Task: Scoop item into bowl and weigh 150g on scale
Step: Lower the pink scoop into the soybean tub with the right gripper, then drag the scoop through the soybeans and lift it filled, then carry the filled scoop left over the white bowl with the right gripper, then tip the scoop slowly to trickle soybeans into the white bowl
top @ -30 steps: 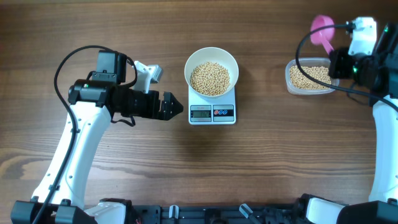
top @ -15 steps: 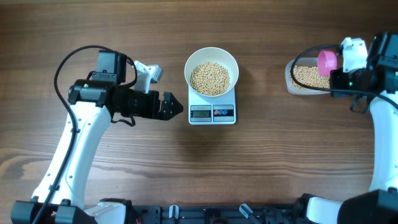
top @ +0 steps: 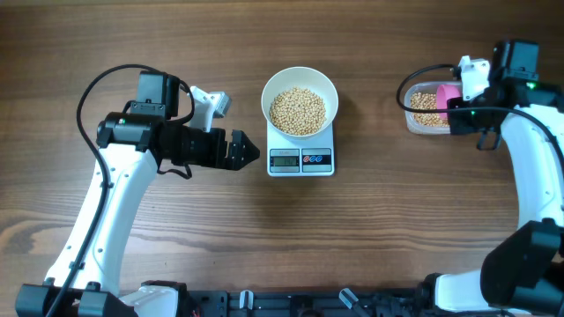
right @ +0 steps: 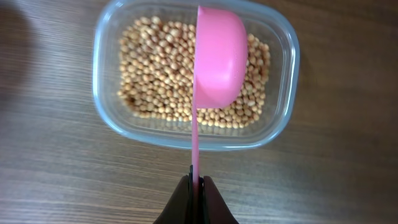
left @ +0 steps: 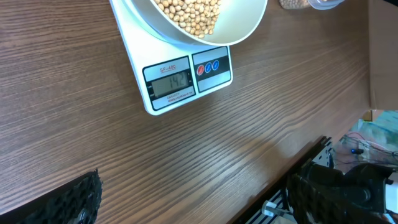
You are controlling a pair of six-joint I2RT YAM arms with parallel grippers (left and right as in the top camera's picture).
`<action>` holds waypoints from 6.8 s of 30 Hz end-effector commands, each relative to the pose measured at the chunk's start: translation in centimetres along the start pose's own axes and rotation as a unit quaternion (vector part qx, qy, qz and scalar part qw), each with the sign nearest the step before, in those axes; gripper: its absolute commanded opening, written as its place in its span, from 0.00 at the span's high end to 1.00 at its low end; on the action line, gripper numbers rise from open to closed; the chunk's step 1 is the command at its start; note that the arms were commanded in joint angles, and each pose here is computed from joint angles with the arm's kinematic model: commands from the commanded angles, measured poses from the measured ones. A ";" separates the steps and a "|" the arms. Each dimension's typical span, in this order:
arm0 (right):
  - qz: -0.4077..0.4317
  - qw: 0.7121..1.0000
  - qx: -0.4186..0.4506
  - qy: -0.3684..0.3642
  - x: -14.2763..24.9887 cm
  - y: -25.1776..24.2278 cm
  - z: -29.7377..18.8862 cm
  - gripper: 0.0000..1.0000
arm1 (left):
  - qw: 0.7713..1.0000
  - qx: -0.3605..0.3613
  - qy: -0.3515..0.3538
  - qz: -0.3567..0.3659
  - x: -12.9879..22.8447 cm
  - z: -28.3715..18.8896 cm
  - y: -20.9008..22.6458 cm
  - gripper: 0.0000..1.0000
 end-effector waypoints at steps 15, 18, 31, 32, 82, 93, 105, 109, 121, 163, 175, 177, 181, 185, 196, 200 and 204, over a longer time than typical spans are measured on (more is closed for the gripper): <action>0.063 0.997 -0.024 0.019 0.1 1.4 1.2 0.96 | 1.000 0.009 0.001 0.006 0.2 0.1 0.1 0.00; 0.063 0.998 -0.024 0.019 0.1 1.4 1.2 0.96 | 1.000 0.009 0.001 0.006 0.2 0.1 0.1 0.00; 0.080 0.996 -0.035 0.018 0.1 1.6 1.2 0.96 | 1.000 0.009 0.001 0.006 0.2 0.1 0.1 0.00; 0.080 0.996 -0.046 0.016 0.0 1.8 1.2 0.96 | 1.000 0.009 0.001 0.006 0.2 0.1 0.1 0.00; 0.161 0.959 -0.231 0.017 1.0 1.2 0.5 0.96 | 1.000 0.009 0.001 0.006 0.2 0.1 0.1 0.00; 0.234 0.929 -0.286 -0.023 2.3 -3.4 -0.1 0.96 | 1.000 0.009 0.001 0.006 0.2 0.1 0.1 0.00; 0.272 0.905 -0.324 -0.052 4.1 -6.4 -0.8 0.96 | 1.000 0.009 0.001 0.006 0.2 0.1 0.1 0.00; 0.278 0.897 -0.339 -0.061 5.1 -7.3 -1.2 0.96 | 1.000 0.009 0.001 0.006 0.2 0.1 0.1 0.00; 0.289 0.826 -0.465 -0.132 5.3 -7.5 -3.2 0.96 | 1.000 0.009 0.001 0.006 0.2 0.1 0.1 0.00; -0.086 0.879 -0.454 -0.118 -3.7 15.1 -2.8 0.96 | 1.000 0.009 0.001 0.006 0.2 0.1 0.1 0.00; -0.149 0.904 -0.379 -0.129 -3.5 16.4 -2.2 0.96 | 1.000 0.009 0.001 0.006 0.2 0.1 0.1 0.00; -0.159 0.905 -0.371 -0.134 -3.6 16.4 -2.2 0.96 | 1.000 0.009 0.001 0.006 0.2 0.1 0.1 0.00; -0.158 0.920 -0.334 -0.130 -3.6 16.0 -1.8 0.96 | 1.000 0.009 0.001 0.006 0.2 0.1 0.1 0.00; -0.164 0.908 -0.360 -0.136 -3.5 16.4 -2.4 0.96 | 1.000 0.009 0.001 0.006 0.2 0.1 0.1 0.00; -0.179 0.918 -0.326 -0.139 -3.5 16.7 -2.4 0.96 | 1.000 0.009 0.001 0.006 0.2 0.1 0.1 0.00; -0.204 0.927 -0.279 -0.144 -3.6 16.6 -2.1 0.96 | 1.000 0.009 0.001 0.006 0.2 0.1 0.1 0.00; -0.214 0.924 -0.281 -0.149 -3.5 17.1 -2.4 0.96 | 1.000 0.009 0.001 0.006 0.2 0.1 0.1 0.00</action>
Point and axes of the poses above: each gripper's point midway between its finger pads, its own z axis out along the fingers, its own y axis along the line the jaws close on, x = y × z, the point moved 10 cm from there along -z, back along the fingers, and after that the axes turned 3 degrees about z, right-handed, at the moved point
